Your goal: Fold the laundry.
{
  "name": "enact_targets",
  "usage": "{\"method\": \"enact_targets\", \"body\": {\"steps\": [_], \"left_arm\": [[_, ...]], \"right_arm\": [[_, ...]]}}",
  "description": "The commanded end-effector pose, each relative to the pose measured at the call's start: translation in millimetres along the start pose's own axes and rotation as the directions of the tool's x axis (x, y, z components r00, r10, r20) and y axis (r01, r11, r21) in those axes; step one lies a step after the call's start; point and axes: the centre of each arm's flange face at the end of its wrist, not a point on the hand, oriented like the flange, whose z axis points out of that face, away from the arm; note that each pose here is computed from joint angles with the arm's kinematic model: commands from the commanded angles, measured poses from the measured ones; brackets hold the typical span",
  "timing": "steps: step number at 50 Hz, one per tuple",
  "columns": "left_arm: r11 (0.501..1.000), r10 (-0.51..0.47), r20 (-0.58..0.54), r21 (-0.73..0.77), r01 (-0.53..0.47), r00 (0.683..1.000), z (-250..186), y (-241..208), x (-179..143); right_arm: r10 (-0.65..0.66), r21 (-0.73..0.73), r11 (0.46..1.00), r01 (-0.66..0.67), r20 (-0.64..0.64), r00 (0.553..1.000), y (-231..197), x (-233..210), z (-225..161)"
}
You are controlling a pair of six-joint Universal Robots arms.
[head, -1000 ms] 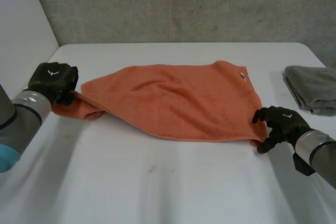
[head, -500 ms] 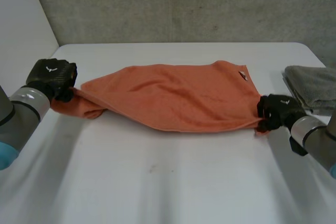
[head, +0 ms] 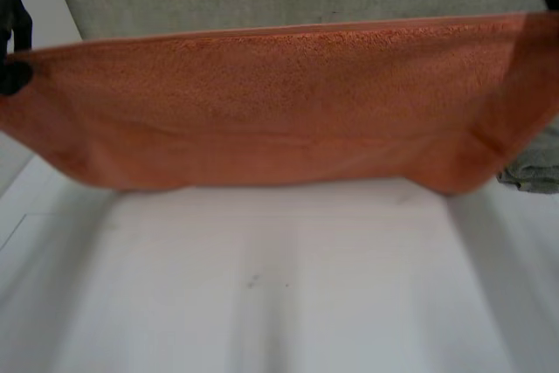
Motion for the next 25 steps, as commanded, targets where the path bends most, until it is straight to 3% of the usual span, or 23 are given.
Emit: {"method": "enact_targets", "body": {"steps": [1, 8, 14, 19, 23, 25], "left_arm": [[0.972, -0.012, -0.083, -0.234, -0.008, 0.997, 20.4, 64.2, 18.2], [0.938, 0.057, -0.159, -0.329, -0.107, 0.986, 52.5, 116.7, 33.8], [0.965, 0.122, -0.168, -0.213, -0.157, 0.978, 100.8, 133.3, 50.2], [0.981, 0.194, -0.084, 0.02, -0.193, 0.977, 140.4, 106.1, 48.9], [0.923, 0.233, 0.087, 0.293, -0.248, 0.969, 166.6, 53.2, 32.8], [0.845, 0.211, 0.196, 0.456, -0.279, 0.958, 170.5, 11.2, 20.5]], "right_arm": [[0.047, -0.219, 0.976, 0.0, 0.211, 0.976, 58.4, -43.1, 39.8], [0.027, -0.32, 0.945, 0.072, 0.293, 0.956, 99.8, -75.8, 63.6], [-0.027, -0.308, 0.947, 0.093, 0.212, 0.977, 122.9, -84.5, 105.8], [-0.1, -0.074, 0.992, 0.103, 0.042, 0.994, 84.1, -75.2, 145.1], [-0.01, 0.205, 0.978, 0.047, -0.179, 0.984, 29.8, -38.3, 165.5], [0.092, 0.385, 0.923, 0.025, -0.283, 0.955, 0.5, -10.7, 169.7]]}}
